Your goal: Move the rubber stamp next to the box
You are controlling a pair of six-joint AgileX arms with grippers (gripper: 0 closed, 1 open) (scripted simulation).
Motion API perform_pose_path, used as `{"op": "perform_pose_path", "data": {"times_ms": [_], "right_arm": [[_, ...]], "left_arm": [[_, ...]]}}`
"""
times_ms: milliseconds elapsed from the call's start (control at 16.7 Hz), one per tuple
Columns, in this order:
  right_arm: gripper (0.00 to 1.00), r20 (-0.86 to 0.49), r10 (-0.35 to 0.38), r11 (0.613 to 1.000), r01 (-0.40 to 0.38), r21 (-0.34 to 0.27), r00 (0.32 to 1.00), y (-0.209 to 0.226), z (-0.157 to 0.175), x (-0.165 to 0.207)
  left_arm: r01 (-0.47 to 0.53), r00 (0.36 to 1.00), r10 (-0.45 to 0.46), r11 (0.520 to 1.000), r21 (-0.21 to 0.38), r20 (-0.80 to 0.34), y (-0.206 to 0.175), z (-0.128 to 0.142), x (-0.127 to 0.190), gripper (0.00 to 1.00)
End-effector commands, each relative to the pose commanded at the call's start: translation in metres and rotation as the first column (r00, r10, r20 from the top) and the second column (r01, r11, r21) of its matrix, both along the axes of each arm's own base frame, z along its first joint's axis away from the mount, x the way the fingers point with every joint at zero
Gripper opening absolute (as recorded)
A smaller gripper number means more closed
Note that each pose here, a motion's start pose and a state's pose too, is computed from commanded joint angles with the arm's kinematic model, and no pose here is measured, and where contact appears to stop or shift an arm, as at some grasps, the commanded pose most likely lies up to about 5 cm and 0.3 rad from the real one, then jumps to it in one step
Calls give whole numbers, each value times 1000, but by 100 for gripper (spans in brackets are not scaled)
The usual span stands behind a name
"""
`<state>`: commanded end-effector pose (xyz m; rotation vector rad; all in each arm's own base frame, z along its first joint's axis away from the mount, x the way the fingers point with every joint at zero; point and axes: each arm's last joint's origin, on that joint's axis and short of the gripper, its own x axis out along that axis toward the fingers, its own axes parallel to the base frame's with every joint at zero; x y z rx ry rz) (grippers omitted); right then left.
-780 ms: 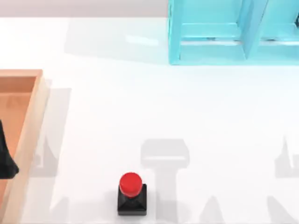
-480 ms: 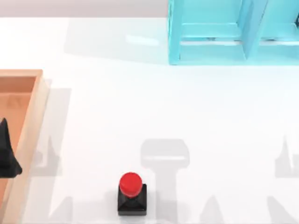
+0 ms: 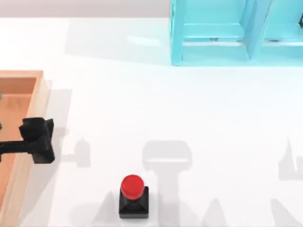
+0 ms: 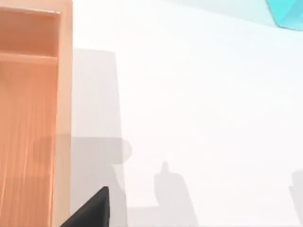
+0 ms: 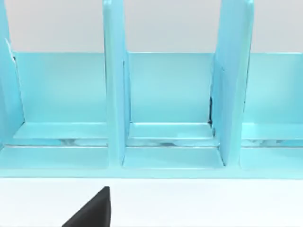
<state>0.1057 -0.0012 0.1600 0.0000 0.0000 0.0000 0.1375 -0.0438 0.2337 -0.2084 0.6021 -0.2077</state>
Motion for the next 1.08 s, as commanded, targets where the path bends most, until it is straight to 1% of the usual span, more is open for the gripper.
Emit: {"op": "perform_pose_path", "data": {"times_ms": [120, 240, 360, 540, 720, 840, 960, 1080], "right_arm": [[100, 0, 0, 1000, 0, 0, 1000, 0, 0, 0], [100, 0, 0, 1000, 0, 0, 1000, 0, 0, 0], [100, 0, 0, 1000, 0, 0, 1000, 0, 0, 0], [100, 0, 0, 1000, 0, 0, 1000, 0, 0, 0], [100, 0, 0, 1000, 0, 0, 1000, 0, 0, 0], [100, 0, 0, 1000, 0, 0, 1000, 0, 0, 0], [100, 0, 0, 1000, 0, 0, 1000, 0, 0, 0], [100, 0, 0, 1000, 0, 0, 1000, 0, 0, 0]], "left_arm": [[34, 985, -36, 999, -12, -169, -19, 15, 15, 100], [59, 941, -57, 998, -5, -333, -43, 25, 31, 100], [78, 877, -59, 997, 20, -477, -70, 31, 45, 100], [102, 766, -24, 991, 85, -643, -114, 32, 61, 100], [125, 669, 37, 979, 162, -742, -153, 26, 68, 100], [139, 622, 78, 968, 207, -779, -174, 21, 70, 100], [148, 593, 107, 960, 239, -798, -188, 17, 70, 100], [152, 581, 120, 956, 253, -805, -194, 15, 70, 100]]}}
